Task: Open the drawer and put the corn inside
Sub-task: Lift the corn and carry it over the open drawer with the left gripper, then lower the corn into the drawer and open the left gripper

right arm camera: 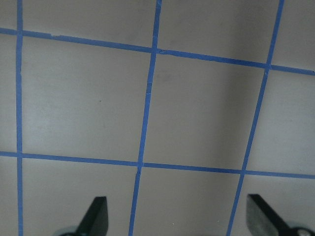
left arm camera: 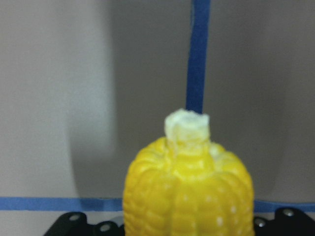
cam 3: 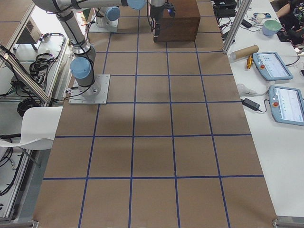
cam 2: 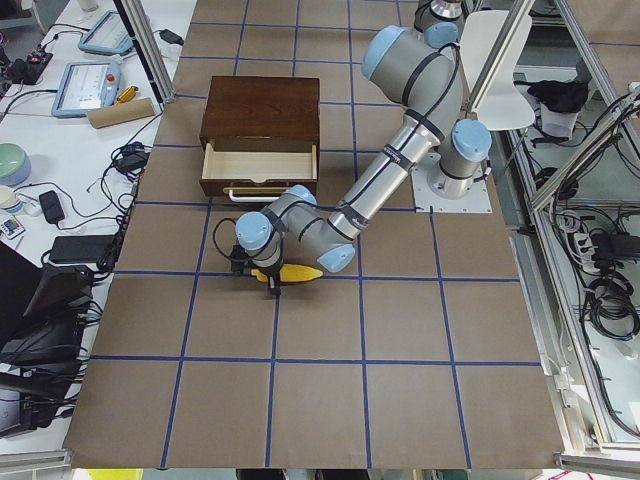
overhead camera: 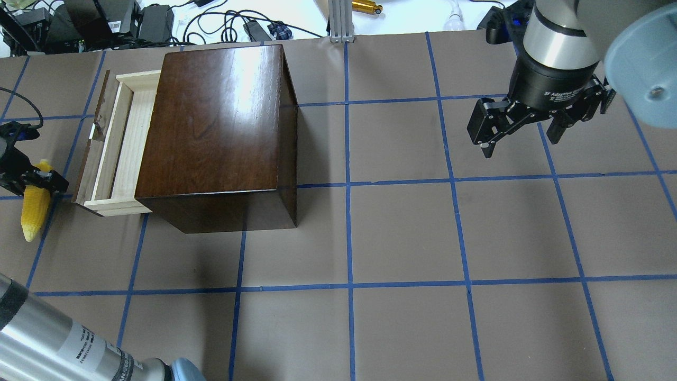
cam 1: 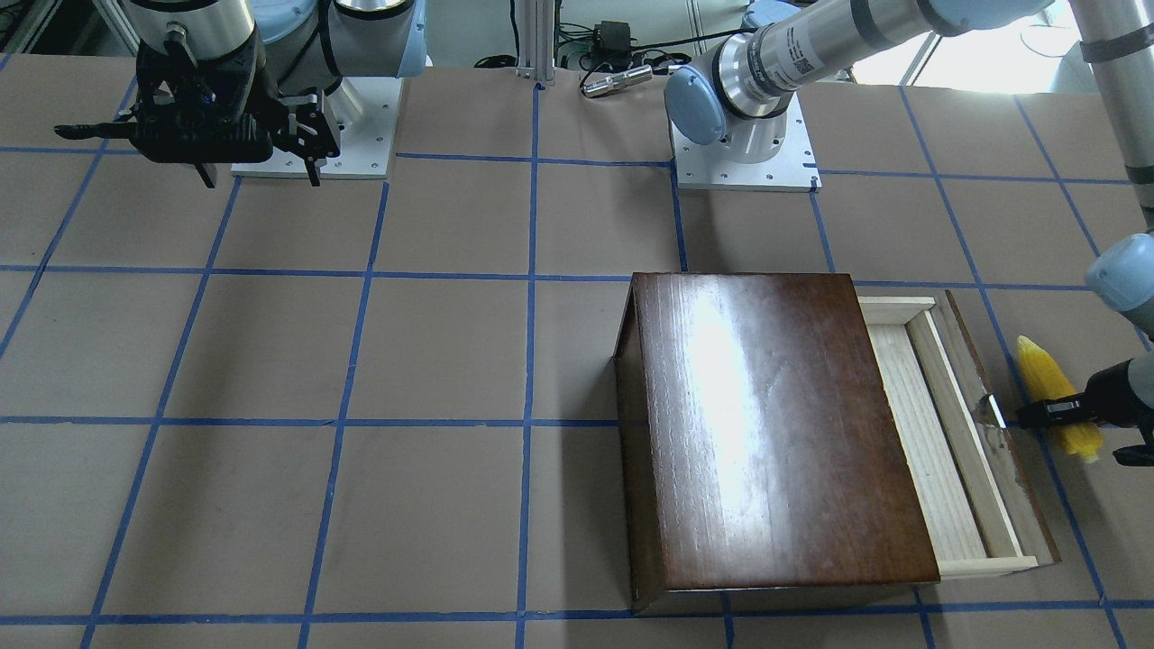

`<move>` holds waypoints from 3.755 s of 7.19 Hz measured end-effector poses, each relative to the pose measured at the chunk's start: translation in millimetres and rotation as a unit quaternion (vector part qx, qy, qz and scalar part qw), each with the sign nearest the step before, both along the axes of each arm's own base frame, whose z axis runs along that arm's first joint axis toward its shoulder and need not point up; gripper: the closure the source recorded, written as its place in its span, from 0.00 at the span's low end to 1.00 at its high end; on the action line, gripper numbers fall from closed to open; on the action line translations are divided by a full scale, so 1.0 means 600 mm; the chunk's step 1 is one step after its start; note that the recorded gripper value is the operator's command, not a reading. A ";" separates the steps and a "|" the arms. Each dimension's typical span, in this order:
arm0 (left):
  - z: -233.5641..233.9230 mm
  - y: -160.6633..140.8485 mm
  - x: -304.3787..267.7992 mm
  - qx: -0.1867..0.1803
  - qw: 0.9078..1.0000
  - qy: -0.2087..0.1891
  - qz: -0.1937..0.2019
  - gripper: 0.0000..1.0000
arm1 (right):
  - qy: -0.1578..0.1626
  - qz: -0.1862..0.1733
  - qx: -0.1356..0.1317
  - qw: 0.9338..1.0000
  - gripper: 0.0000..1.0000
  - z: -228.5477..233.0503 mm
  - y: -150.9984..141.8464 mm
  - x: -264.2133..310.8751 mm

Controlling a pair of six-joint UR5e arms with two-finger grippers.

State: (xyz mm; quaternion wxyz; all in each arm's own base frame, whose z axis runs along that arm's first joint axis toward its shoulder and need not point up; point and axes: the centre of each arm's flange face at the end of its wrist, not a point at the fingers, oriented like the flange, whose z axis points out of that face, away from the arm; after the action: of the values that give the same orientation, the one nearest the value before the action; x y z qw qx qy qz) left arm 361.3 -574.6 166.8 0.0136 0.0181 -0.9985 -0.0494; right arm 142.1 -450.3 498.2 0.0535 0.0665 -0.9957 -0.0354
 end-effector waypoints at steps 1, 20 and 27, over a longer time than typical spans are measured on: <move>0.000 0.000 0.000 0.000 1.000 0.000 0.000 1.00 | 0.000 0.000 0.000 1.000 0.00 0.000 0.000 0.000; 0.339 -0.064 -0.502 -0.039 0.999 0.000 -0.031 0.01 | 0.000 0.000 0.000 1.000 0.00 0.000 0.000 0.000; 0.345 -0.064 -0.500 -0.041 0.999 -0.003 -0.029 0.00 | 0.000 0.000 0.000 1.000 0.00 0.000 0.000 0.000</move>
State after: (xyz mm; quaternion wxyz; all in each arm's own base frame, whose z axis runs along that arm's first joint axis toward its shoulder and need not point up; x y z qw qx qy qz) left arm 61.3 -612.7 374.1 0.0097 -0.0118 -0.9998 -0.0089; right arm 142.1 -450.4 498.1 0.0535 0.0665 -0.9957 -0.0356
